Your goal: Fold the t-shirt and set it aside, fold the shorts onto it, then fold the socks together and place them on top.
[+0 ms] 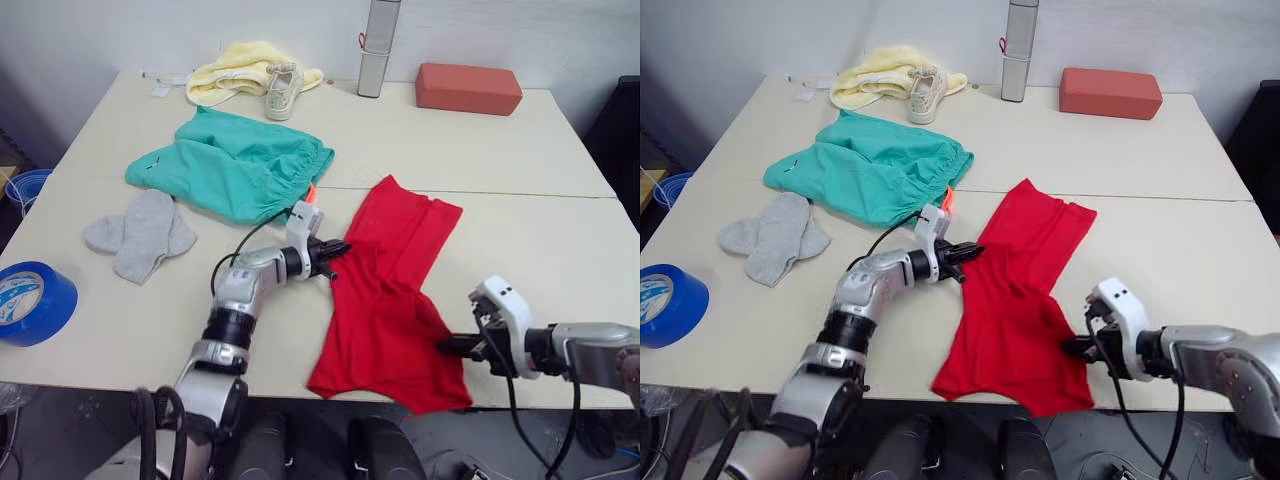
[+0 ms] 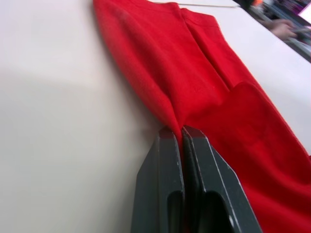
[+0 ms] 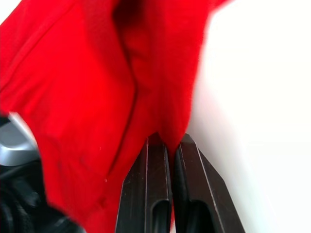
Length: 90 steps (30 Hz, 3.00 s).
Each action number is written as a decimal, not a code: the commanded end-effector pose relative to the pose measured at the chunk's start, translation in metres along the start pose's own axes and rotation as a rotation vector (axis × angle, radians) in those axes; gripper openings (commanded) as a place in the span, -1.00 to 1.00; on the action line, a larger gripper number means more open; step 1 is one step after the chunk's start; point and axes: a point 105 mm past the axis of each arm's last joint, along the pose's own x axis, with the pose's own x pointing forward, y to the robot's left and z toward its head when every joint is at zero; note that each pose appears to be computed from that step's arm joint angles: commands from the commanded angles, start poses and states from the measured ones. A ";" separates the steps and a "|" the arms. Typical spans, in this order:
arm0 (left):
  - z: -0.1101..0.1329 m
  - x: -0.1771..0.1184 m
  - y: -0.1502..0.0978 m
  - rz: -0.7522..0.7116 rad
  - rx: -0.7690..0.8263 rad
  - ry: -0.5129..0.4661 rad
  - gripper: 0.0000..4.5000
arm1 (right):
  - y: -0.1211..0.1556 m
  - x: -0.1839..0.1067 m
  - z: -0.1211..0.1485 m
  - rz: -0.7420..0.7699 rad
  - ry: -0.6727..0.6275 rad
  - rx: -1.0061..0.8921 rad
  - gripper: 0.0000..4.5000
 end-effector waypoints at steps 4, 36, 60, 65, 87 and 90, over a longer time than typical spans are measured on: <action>0.011 -0.015 -0.003 0.168 0.080 -0.104 -0.99 | -0.008 -0.009 0.015 0.065 -0.007 -0.054 -1.00; -0.044 -0.111 -0.022 -0.634 1.266 0.135 0.99 | -0.063 -0.017 -0.007 0.167 -0.210 -1.340 1.00; -0.072 -0.060 -0.057 -0.796 1.376 0.047 0.99 | 0.005 0.026 0.003 0.335 -0.559 -1.656 1.00; -0.081 -0.067 -0.059 -0.840 1.348 0.064 0.91 | 0.004 0.027 -0.006 0.359 -0.529 -1.614 1.00; -0.089 -0.130 -0.069 -1.041 1.126 0.100 -1.00 | 0.038 0.004 -0.024 0.498 -0.532 -1.423 -0.98; -0.088 -0.140 -0.070 -1.040 1.092 0.109 -1.00 | 0.046 0.002 -0.031 0.522 -0.527 -1.394 -0.98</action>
